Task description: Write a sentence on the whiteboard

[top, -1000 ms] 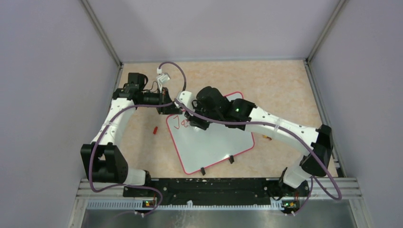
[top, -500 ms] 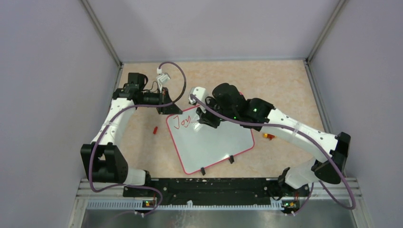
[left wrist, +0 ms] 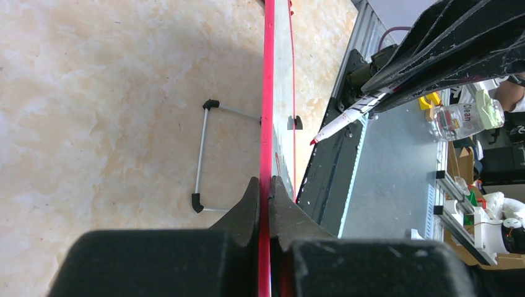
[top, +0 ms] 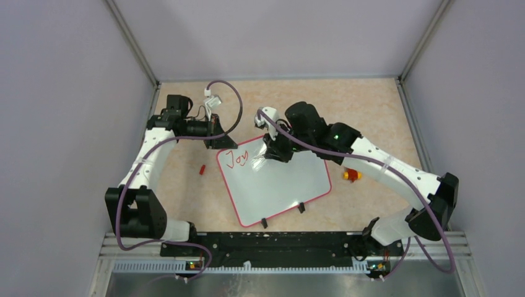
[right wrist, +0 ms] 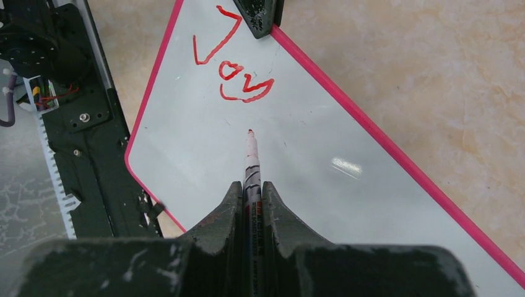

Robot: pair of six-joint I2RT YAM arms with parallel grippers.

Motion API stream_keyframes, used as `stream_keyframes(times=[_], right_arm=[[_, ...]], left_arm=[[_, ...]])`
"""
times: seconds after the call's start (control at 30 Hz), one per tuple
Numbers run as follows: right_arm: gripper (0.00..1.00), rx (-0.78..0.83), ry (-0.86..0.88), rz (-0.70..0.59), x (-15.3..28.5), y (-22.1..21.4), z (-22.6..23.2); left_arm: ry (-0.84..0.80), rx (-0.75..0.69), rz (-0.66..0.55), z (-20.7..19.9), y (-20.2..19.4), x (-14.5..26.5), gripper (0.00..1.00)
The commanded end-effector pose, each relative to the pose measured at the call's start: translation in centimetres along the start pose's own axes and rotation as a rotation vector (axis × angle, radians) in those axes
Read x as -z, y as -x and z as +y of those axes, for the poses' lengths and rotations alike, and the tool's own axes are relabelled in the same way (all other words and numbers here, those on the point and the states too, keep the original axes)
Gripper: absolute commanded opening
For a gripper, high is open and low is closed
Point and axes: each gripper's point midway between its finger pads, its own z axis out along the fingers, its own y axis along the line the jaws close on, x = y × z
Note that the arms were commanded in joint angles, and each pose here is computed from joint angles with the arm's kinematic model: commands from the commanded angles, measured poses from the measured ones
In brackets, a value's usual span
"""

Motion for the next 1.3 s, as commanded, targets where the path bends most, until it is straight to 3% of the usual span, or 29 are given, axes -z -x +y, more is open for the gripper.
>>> stream_keyframes(times=[0.0, 0.97, 1.27], right_arm=[[0.0, 0.008, -0.001, -0.098, 1.3, 2.7, 0.1], [0.0, 0.029, -0.122, -0.078, -1.6, 3.2, -1.9], [0.0, 0.017, -0.196, -0.065, 0.3, 2.3, -4.1]], left_arm=[[0.005, -0.002, 0.02, -0.5, -0.5, -0.1, 0.0], [0.005, 0.0, 0.021, -0.5, -0.6, -0.2, 0.0], [0.007, 0.002, 0.023, -0.4, -0.7, -0.2, 0.0]])
